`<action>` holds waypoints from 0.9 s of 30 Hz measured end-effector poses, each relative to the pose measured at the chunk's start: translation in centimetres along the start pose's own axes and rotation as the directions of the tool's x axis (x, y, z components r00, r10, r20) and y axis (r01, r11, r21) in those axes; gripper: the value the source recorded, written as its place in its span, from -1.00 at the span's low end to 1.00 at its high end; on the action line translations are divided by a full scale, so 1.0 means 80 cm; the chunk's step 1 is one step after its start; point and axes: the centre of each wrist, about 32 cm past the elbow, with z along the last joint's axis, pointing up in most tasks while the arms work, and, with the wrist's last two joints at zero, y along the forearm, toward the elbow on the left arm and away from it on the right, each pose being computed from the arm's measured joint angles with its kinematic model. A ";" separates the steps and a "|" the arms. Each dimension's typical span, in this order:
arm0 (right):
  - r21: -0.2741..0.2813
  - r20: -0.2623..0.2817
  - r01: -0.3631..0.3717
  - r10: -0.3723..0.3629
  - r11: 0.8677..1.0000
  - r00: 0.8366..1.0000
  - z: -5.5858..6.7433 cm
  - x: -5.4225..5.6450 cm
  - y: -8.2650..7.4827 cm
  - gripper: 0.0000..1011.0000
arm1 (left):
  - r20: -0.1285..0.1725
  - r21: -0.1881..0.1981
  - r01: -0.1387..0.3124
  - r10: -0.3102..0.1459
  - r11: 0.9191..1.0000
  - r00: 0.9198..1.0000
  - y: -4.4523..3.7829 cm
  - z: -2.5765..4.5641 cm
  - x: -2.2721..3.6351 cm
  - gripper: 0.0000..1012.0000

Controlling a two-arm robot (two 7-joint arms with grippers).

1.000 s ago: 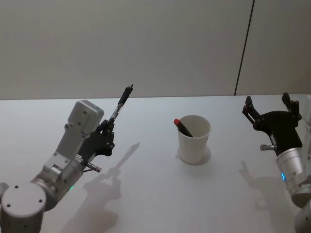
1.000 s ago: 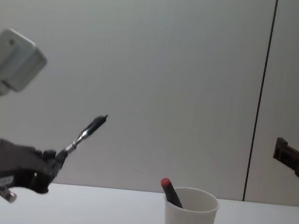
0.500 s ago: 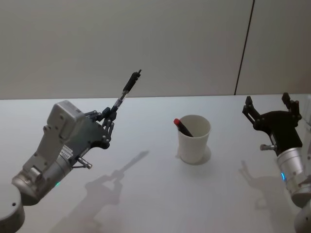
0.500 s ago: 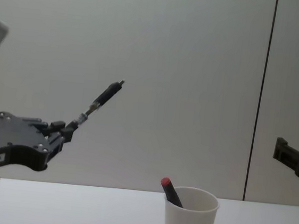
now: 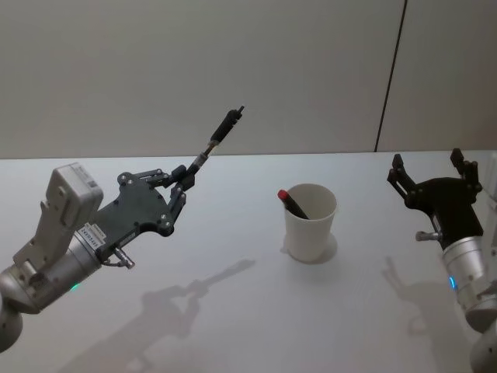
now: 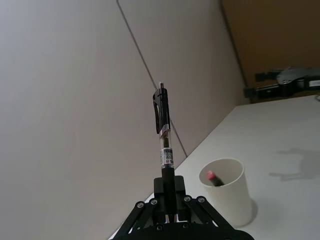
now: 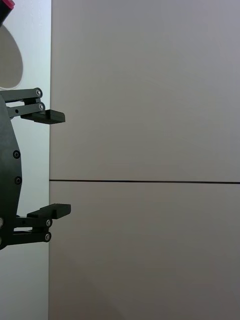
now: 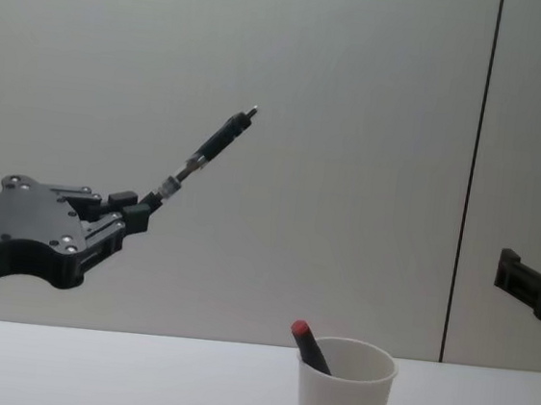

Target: Place the pen into the pen holder.

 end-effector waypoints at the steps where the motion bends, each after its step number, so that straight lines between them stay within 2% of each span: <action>1: 0.000 0.000 0.000 0.000 1.000 1.000 0.000 0.000 0.000 0.98 | -0.001 -0.018 0.023 -0.023 1.000 1.000 0.000 -0.0017 0.0042 -0.75; 2: 0.000 0.000 0.000 0.000 1.000 1.000 0.000 0.000 0.000 0.98 | -0.001 -0.018 0.023 -0.023 1.000 1.000 0.000 -0.0017 0.0042 -0.75; 7: 0.000 0.000 0.000 0.000 1.000 1.000 0.000 0.000 0.000 0.98 | -0.004 -0.075 0.099 -0.100 0.992 0.995 -0.001 -0.0091 0.0203 -0.75; 8: 0.000 0.000 0.000 0.000 1.000 1.000 0.000 0.000 0.000 0.98 | -0.004 -0.075 0.099 -0.100 0.992 0.995 -0.001 -0.0091 0.0203 -0.75; 9: 0.000 0.000 0.000 0.000 1.000 1.000 0.000 0.000 0.000 0.98 | -0.005 -0.090 0.123 -0.124 0.988 0.992 -0.002 -0.0115 0.0248 -0.75; 15: 0.000 0.000 0.000 0.000 1.000 1.000 0.000 0.000 0.000 0.98 | -0.003 -0.139 0.187 -0.189 0.973 0.982 -0.005 -0.0180 0.0382 -0.75; 23: 0.000 0.000 0.000 0.000 1.000 1.000 0.000 0.000 0.000 0.98 | 0.005 -0.177 0.235 -0.238 0.956 0.971 -0.009 -0.0232 0.0491 -0.75; 27: 0.000 0.000 0.000 0.000 1.000 1.000 0.000 0.000 0.000 0.98 | 0.007 -0.186 0.247 -0.250 0.951 0.968 -0.010 -0.0245 0.0518 -0.75</action>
